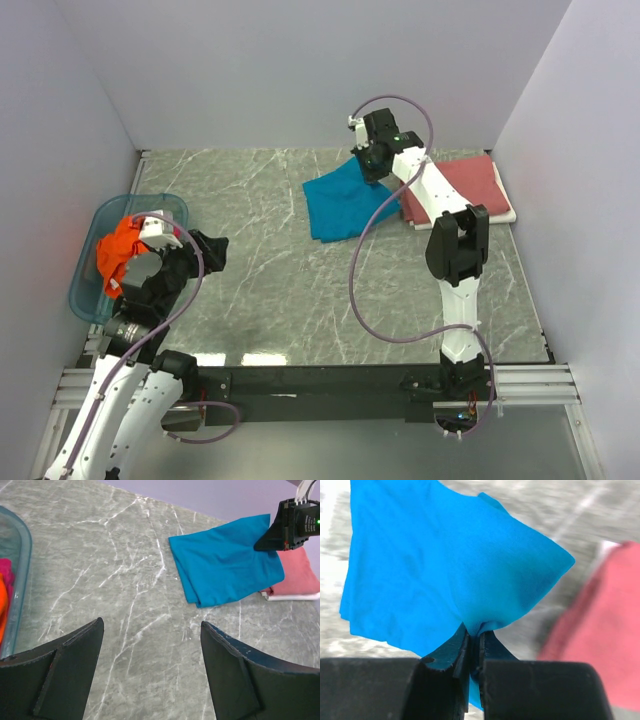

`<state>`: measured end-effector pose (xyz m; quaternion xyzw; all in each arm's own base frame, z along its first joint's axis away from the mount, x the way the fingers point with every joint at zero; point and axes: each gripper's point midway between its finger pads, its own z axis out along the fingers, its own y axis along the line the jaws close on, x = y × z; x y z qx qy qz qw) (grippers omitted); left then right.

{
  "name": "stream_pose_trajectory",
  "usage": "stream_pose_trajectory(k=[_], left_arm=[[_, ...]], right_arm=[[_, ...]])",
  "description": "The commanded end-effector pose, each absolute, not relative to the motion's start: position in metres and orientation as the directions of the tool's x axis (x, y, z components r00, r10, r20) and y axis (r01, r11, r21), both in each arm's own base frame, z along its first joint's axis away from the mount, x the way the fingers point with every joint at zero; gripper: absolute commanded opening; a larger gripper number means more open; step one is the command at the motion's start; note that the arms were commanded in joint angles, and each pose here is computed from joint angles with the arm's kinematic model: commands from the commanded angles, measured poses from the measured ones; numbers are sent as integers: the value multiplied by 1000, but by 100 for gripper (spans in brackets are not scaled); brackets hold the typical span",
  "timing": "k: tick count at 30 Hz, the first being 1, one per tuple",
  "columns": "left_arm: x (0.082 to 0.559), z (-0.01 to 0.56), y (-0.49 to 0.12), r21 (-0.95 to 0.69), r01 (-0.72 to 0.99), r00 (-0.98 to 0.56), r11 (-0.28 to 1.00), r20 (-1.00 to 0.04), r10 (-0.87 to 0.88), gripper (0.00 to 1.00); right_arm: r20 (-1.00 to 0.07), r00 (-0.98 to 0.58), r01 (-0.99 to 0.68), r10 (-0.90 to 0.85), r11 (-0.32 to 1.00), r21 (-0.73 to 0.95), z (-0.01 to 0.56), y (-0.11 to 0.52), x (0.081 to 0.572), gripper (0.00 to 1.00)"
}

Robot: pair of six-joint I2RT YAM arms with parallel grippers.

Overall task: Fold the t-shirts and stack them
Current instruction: Neatly place the folded tshirt to the corner

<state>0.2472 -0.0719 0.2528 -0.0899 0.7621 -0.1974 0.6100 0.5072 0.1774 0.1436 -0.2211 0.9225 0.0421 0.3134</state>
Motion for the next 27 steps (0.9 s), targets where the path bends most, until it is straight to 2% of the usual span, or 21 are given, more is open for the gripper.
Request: stream_pose_trajectory(k=[1, 15, 27], left_arm=[[246, 266, -77, -408, 160, -206, 899, -905, -373, 84], [243, 270, -78, -407, 176, -193, 896, -907, -374, 84], [243, 270, -82, -405, 195, -200, 893, -908, -368, 84]], right_arm=[[-595, -671, -380, -443, 894, -237, 169, 148, 509, 0], [-619, -601, -277, -506, 858, -433, 227, 104, 502, 0], [-640, -574, -204, -510, 847, -492, 264, 73, 503, 0]])
